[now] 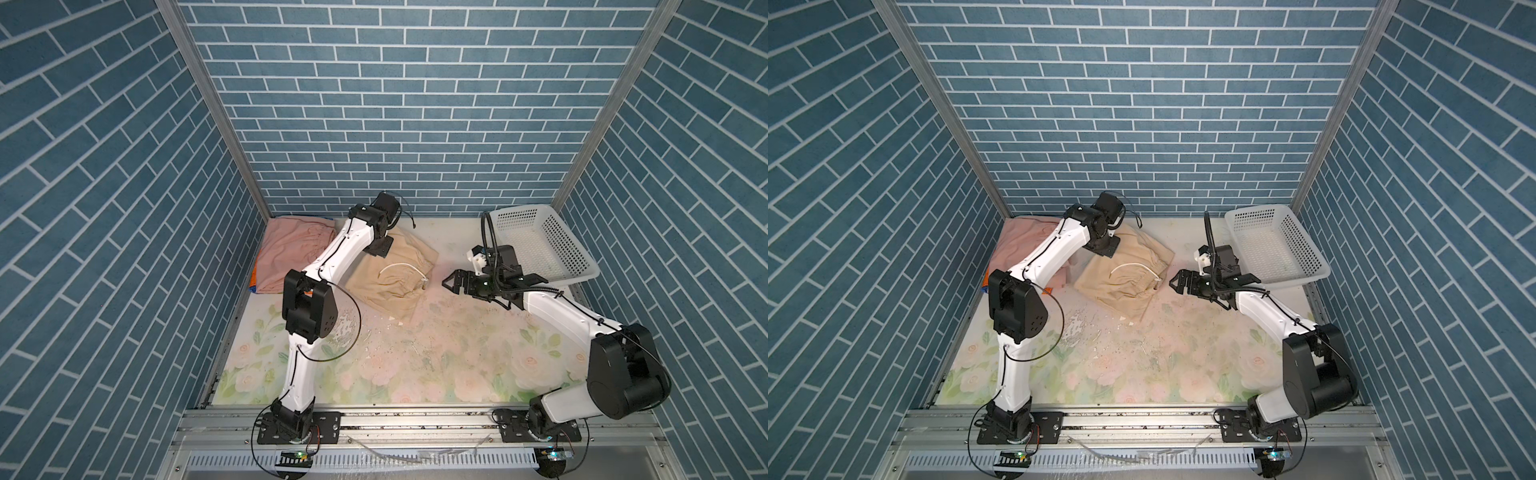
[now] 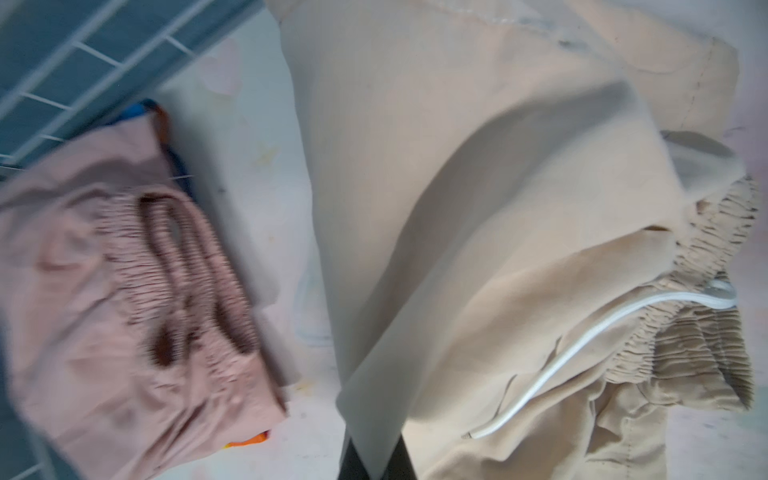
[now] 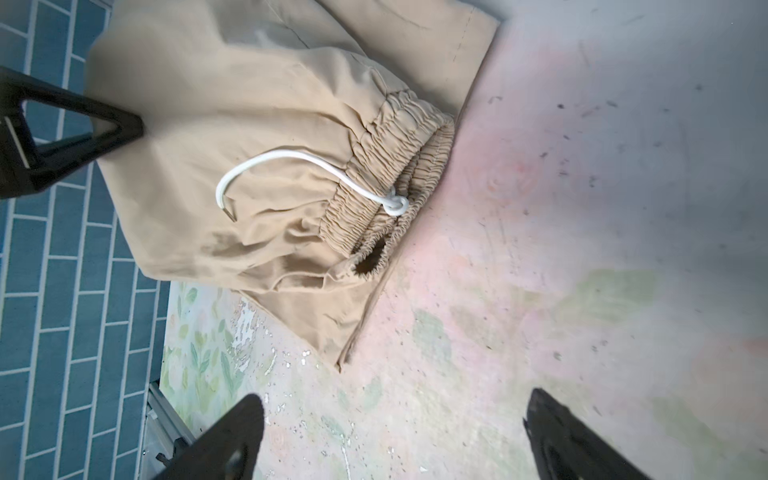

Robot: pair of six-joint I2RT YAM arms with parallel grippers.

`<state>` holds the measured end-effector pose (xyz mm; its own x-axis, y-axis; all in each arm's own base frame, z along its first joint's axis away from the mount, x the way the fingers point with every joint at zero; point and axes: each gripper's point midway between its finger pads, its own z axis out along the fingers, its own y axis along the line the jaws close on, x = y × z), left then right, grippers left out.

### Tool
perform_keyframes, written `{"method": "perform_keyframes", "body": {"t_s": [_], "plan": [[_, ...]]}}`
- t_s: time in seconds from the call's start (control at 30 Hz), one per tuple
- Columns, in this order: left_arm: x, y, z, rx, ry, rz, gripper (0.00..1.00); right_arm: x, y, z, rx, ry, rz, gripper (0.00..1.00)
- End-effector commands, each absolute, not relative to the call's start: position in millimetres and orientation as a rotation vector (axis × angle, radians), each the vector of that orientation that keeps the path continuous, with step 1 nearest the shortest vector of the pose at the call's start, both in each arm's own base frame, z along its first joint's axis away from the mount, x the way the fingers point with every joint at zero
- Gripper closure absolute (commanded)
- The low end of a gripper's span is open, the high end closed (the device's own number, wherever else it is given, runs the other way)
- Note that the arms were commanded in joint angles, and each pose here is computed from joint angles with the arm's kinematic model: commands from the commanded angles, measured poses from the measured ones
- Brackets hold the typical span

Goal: Fold and stack the shorts
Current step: 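Carry the trousers with the left gripper onto the pink garment stack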

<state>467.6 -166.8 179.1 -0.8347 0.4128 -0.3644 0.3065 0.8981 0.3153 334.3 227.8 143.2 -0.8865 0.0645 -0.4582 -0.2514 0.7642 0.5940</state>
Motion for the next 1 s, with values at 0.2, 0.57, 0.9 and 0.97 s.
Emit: {"method": "perform_keyframes", "body": {"t_s": [0.2, 0.57, 0.9, 0.97], "plan": [[494, -78, 243, 0.522, 2.453, 0.987, 1.0, 364, 297, 169, -0.251, 2.428, 1.029, 0.01], [513, -16, 286, 0.346, 2.381, 1.003, 1.0, 375, 344, 163, -0.328, 2.438, 1.112, 0.01], [518, 4, 316, 0.233, 2.328, 0.839, 1.0, 389, 371, 162, -0.366, 2.433, 1.163, 0.01], [519, 15, 310, 0.207, 2.353, 0.807, 1.0, 391, 373, 161, -0.368, 2.434, 1.168, 0.01]]}}
